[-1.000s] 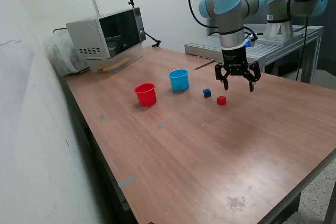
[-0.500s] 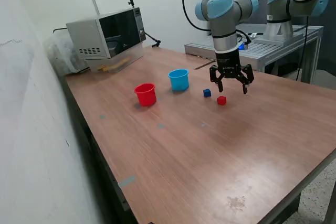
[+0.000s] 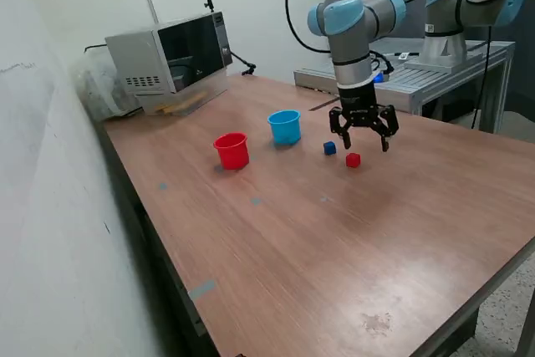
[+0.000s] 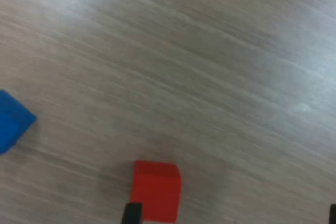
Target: Place red objects in the red bin, and blue objects in the blue bin.
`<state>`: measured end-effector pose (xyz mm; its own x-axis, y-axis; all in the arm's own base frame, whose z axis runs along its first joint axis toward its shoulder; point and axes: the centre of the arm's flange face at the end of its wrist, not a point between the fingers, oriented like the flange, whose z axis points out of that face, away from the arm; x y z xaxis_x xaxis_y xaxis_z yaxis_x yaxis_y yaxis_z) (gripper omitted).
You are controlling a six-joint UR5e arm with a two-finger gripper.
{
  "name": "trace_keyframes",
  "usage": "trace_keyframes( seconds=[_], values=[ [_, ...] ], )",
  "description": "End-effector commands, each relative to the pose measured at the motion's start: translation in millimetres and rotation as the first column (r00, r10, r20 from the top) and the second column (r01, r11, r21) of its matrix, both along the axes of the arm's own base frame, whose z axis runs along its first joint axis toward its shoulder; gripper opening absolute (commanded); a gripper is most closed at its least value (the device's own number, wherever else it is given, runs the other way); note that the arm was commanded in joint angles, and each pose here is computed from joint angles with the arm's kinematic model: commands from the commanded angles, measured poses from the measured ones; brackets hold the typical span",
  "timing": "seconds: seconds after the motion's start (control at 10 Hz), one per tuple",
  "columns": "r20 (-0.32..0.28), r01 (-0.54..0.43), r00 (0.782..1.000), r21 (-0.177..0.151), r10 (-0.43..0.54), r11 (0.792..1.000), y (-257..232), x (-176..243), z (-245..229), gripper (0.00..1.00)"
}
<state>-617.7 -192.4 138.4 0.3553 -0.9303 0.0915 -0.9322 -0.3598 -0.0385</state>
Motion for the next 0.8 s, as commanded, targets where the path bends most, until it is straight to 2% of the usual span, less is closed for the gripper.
trace_keyframes(
  seconds=[0.0,0.7],
  values=[
    [-0.001,0.004,1.0,0.0,-0.004,1.0,9.2,-3.8,-0.7,1.0],
    [0.02,0.01,1.0,0.001,-0.01,1.0,13.8,-7.8,-18.3,1.0]
  ],
)
